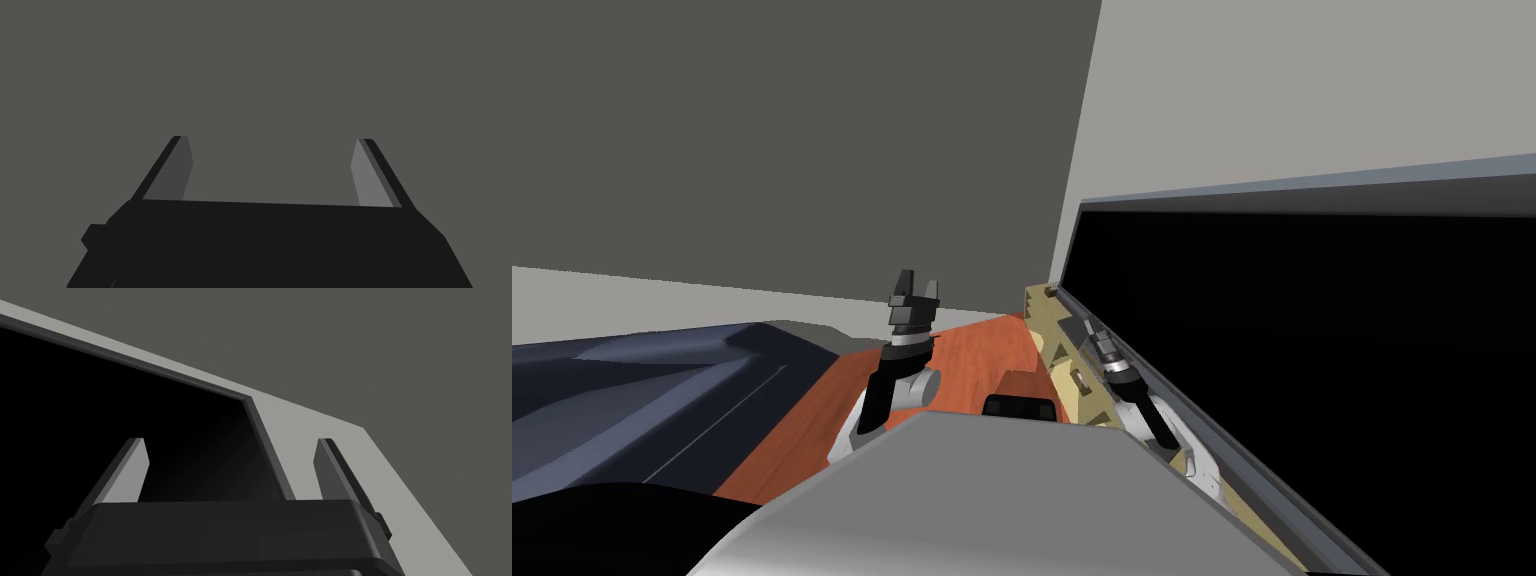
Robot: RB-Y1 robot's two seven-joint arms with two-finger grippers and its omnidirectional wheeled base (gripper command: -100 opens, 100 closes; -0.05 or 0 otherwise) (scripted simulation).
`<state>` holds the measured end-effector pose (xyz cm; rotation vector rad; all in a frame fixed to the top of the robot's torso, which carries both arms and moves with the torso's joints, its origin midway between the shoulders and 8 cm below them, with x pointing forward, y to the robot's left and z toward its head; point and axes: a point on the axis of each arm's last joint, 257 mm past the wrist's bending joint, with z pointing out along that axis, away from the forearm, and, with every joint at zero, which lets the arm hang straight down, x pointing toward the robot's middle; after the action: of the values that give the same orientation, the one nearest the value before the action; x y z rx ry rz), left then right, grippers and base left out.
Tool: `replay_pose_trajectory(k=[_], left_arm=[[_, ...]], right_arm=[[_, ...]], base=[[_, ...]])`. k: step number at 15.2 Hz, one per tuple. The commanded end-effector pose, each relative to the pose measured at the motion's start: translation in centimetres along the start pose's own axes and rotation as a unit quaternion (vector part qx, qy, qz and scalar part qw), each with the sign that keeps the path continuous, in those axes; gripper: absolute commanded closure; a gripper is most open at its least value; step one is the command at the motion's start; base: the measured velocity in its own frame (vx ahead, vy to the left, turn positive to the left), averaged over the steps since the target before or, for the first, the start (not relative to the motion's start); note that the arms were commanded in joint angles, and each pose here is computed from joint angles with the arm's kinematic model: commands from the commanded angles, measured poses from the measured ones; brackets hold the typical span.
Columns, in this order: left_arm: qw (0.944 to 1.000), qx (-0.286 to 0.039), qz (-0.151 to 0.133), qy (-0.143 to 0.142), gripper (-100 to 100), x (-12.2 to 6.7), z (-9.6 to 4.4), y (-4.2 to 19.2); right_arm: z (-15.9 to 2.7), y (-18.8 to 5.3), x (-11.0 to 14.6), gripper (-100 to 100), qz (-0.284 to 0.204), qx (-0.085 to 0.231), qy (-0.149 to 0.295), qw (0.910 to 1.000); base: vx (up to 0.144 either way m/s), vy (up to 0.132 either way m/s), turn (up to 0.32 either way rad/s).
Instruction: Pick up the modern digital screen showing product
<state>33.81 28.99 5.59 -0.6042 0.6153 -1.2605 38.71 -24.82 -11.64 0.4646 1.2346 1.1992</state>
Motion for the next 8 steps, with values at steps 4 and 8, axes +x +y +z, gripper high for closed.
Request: replay_pose_trajectory(k=[4, 8], left_arm=[[1.0000, 0.000, 0.000, 0.000, 0, 0.0, 0.0, 0.0], [1.0000, 0.000, 0.000, 0.000, 0, 0.0, 0.0, 0.0]], right_arm=[[-1.6, -2.7, 2.2, -100, -0.024, 0.020, 0.063, 0.9975], [-2.8, -4.1, 3.1, -100, -0.045, 0.032, 0.105, 0.9929]], base=[[-0.010, 0.031, 0.058], [-0.012, 0.032, 0.056]])
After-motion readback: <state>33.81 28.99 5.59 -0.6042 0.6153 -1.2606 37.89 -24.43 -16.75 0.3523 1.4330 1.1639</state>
